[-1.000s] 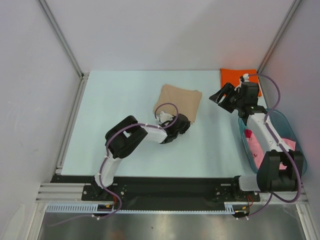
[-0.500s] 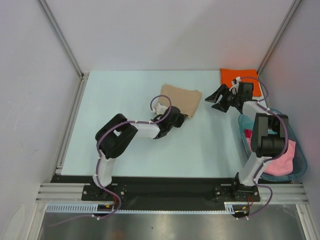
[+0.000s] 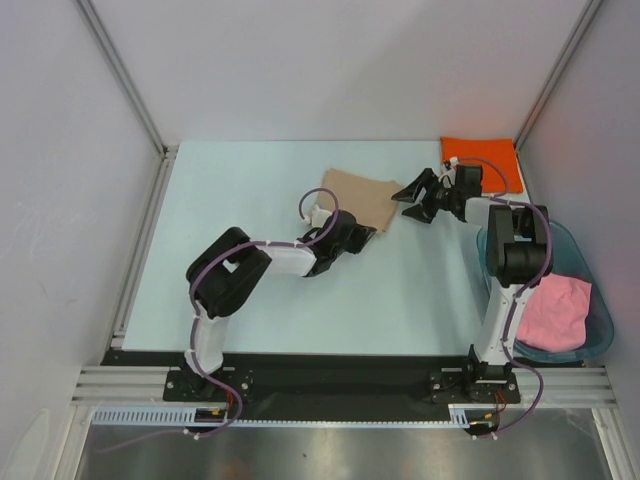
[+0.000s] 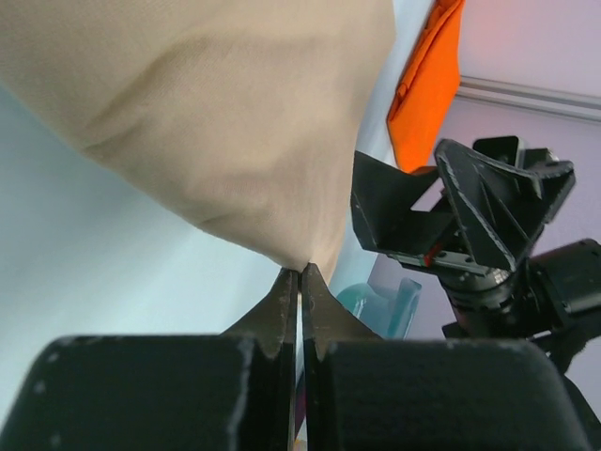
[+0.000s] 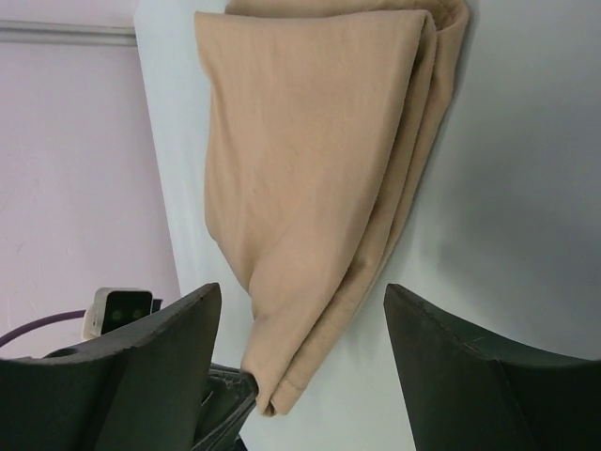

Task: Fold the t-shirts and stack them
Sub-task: Neatly place the folded tshirt to the corner

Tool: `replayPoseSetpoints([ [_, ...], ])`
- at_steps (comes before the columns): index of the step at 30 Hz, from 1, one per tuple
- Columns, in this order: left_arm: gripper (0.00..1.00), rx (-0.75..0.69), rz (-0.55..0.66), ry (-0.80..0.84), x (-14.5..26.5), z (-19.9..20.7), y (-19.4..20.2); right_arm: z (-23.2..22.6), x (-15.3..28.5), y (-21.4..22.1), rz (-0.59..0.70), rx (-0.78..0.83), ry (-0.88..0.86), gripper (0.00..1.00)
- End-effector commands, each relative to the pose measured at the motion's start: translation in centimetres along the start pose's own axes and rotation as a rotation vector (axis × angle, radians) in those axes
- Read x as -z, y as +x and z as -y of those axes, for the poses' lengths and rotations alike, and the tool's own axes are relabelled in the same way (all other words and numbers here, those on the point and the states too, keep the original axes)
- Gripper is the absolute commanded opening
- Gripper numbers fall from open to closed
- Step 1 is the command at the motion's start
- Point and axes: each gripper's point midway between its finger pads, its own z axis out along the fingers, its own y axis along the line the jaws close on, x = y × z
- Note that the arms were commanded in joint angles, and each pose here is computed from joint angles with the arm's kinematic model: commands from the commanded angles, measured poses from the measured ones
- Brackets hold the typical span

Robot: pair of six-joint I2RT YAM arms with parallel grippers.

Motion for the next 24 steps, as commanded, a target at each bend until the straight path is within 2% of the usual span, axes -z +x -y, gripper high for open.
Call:
replayPoseSetpoints([
  [1, 0.0, 0.009, -0.005, 0.122, 2.0, 4.6, -0.6, -1.9, -0.8, -0.7, -0.004, 0.029, -0.048, 0.77],
  [11, 0.0, 0.027, -0.021, 0.129, 2.1, 4.4, -0.4, 0.4, -2.1, 1.2, -0.019, -0.037, 0.036, 0.73],
  [14, 0.0, 0.029, -0.02, 0.131, 2.1, 4.3, -0.5, 0.9, -2.2, 1.4, -0.013, -0.047, 0.043, 0.7],
  [24, 0.0, 0.031, -0.027, 0.148, 2.3, 4.8, -0.5, 2.0, -1.6, 1.5, 0.003, -0.032, 0.08, 0.73],
])
